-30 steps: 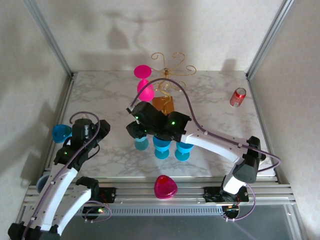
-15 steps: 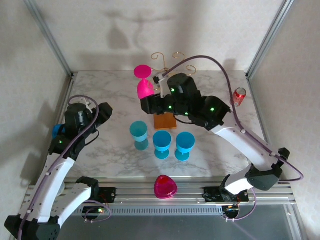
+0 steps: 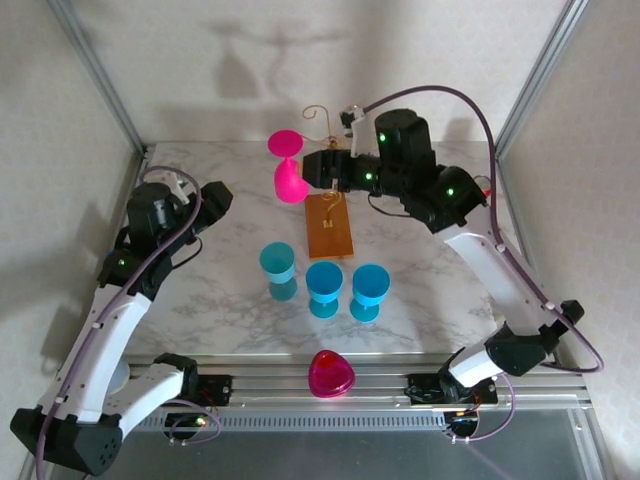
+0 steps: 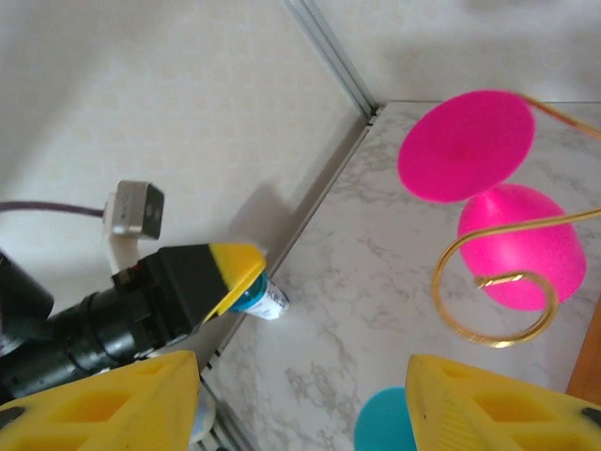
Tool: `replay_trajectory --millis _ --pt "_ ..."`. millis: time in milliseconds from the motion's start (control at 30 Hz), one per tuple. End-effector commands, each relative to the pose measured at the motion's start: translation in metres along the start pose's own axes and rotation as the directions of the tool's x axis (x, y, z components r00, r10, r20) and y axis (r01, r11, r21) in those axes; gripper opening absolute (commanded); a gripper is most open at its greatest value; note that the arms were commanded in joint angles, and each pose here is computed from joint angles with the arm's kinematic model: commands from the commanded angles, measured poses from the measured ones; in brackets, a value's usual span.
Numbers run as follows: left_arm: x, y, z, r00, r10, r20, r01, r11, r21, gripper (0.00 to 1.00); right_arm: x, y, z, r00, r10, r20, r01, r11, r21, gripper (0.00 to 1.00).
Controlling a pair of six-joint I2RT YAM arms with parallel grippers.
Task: Take the wine glass off the wine glass rack
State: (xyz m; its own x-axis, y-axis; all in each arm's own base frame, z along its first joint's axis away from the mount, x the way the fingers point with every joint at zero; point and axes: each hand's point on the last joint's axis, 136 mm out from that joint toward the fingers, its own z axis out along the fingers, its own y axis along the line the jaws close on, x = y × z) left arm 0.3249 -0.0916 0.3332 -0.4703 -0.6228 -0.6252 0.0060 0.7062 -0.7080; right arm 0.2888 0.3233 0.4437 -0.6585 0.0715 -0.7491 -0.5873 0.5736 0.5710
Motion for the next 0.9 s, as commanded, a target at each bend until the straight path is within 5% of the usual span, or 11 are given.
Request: replay_trajectory --millis 0,867 --pt "-0.015 -0.020 0.002 1.000 0.003 0.022 -0.004 0.998 0.067 0.51 -0.017 -0.003 0.008 0.999 0.049 -0.007 -0.050 0.997 -0.062 0.60" --pt "-0.033 -0.013 0.044 0.999 0.038 0.016 -0.039 0.999 0.017 0.51 -0.042 -0.075 0.094 0.982 0.153 -0.107 -0.157 0.987 -0.032 0.57"
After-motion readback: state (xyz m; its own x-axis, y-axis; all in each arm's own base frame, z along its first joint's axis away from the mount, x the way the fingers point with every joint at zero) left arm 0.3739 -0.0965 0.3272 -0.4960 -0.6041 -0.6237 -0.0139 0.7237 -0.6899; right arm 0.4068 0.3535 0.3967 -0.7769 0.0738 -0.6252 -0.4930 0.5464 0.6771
